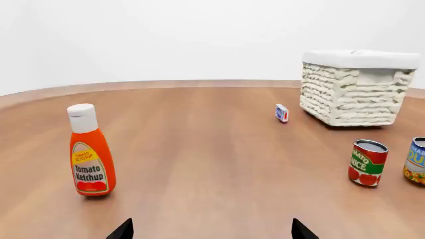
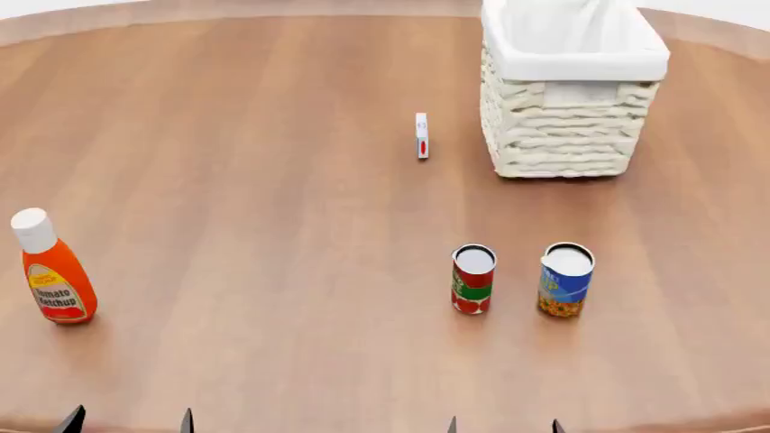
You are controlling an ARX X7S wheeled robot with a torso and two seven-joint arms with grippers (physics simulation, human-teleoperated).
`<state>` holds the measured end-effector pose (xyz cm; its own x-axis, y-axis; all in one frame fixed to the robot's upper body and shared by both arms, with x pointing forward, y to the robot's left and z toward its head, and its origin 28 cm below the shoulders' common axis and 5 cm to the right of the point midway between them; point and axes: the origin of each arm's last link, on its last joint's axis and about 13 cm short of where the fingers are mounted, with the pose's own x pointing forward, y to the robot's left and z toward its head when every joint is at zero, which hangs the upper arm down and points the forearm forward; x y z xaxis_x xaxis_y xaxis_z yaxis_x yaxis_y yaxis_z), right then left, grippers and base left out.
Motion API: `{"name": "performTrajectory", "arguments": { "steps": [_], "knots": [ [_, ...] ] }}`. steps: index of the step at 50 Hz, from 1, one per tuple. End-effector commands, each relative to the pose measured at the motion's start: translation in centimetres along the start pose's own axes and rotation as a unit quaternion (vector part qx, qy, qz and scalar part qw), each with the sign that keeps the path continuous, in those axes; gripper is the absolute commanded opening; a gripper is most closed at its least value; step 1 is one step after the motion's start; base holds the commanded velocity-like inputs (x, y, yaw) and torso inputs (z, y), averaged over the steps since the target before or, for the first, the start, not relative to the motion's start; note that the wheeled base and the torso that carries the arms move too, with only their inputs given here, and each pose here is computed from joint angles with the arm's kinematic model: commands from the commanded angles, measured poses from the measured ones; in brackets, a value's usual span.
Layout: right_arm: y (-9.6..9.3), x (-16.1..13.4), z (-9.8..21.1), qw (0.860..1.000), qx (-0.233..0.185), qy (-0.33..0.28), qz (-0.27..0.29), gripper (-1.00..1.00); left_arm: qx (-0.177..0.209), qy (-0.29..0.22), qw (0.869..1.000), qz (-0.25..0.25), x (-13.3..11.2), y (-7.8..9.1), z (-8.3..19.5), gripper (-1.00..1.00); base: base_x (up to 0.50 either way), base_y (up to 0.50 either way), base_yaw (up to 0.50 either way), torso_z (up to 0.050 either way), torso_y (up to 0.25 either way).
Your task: Pick up the alphabet soup and the cream cheese box, and put them in the basket.
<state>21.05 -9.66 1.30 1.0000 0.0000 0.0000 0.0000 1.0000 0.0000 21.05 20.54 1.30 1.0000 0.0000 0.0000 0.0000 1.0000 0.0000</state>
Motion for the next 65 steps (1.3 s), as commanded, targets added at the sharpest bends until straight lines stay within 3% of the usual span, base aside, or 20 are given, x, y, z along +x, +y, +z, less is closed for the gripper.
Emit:
{"name": "performTrajectory", "arguments": {
  "steps": [1,23,24,27,28,30,33,34,35,40,48,50,65],
  "knots": [
    [0.0,0.0,0.0,1.0,0.0,0.001,0.0,1.0,-0.001,0.001,1.0,-0.001,0.0,0.0,0.0,1.0,0.0,0.0,0.0,0.0,0.0],
    [0.2,0.1,-0.1,1.0,-0.012,0.015,0.001,1.0,0.003,-0.006,1.0,0.002,-0.2,0.0,0.2,1.0,0.0,0.0,0.0,0.0,0.0],
    [0.1,0.9,1.0,0.999,-0.024,0.029,-0.013,1.0,0.005,-0.007,1.0,0.007,0.7,0.1,1.7,1.0,0.0,0.0,0.0,0.0,0.0],
    [0.1,0.9,1.1,0.999,-0.024,0.029,-0.013,1.0,0.005,-0.007,1.0,0.007,0.7,0.1,1.8,1.0,0.0,0.0,0.0,0.0,0.0],
    [-0.8,1.7,4.2,0.999,-0.018,0.008,-0.027,1.0,-0.018,-0.047,0.999,-0.002,2.4,0.4,5.9,1.0,0.0,0.0,0.0,0.0,0.0],
    [-1.0,1.6,7.9,1.0,-0.008,0.002,-0.013,1.0,-0.016,-0.01,1.0,-0.01,2.6,0.4,8.7,1.0,0.0,0.0,0.0,0.0,0.0],
    [-1.0,1.6,7.9,1.0,-0.008,0.002,-0.013,1.0,-0.016,-0.01,1.0,-0.01,2.6,0.4,8.8,1.0,0.0,0.0,0.0,0.0,0.0],
    [-1.5,2.5,12.8,0.997,-0.02,-0.063,-0.03,1.0,-0.011,-0.05,0.999,-0.008,3.3,0.4,12.7,1.0,0.0,0.0,0.0,0.0,0.0],
    [-1.5,2.0,13.1,0.999,-0.023,-0.029,-0.024,1.0,-0.011,-0.046,0.999,-0.007,3.3,0.4,13.0,1.0,0.0,0.0,0.0,0.0,0.0],
    [-1.4,1.7,15.6,0.998,-0.042,-0.04,-0.034,1.0,-0.012,-0.066,0.998,-0.002,3.3,0.6,14.8,1.0,0.0,0.0,0.0,0.0,0.0],
    [-1.5,1.7,15.7,0.997,-0.042,-0.043,-0.039,1.0,-0.009,-0.077,0.997,-0.002,3.1,0.5,14.9,1.0,0.0,0.0,0.0,0.0,0.0],
    [-1.6,1.8,15.7,0.996,-0.05,-0.038,-0.07,1.0,-0.009,-0.078,0.997,-0.002,3.1,0.5,14.9,1.0,0.0,0.0,0.0,0.0,0.0],
    [-1.5,2.1,15.7,0.997,-0.046,-0.043,-0.054,1.0,-0.01,-0.076,0.997,-0.004,3.3,0.5,14.8,1.0,0.0,0.38,0.0,0.0,0.0]
  ]
}}
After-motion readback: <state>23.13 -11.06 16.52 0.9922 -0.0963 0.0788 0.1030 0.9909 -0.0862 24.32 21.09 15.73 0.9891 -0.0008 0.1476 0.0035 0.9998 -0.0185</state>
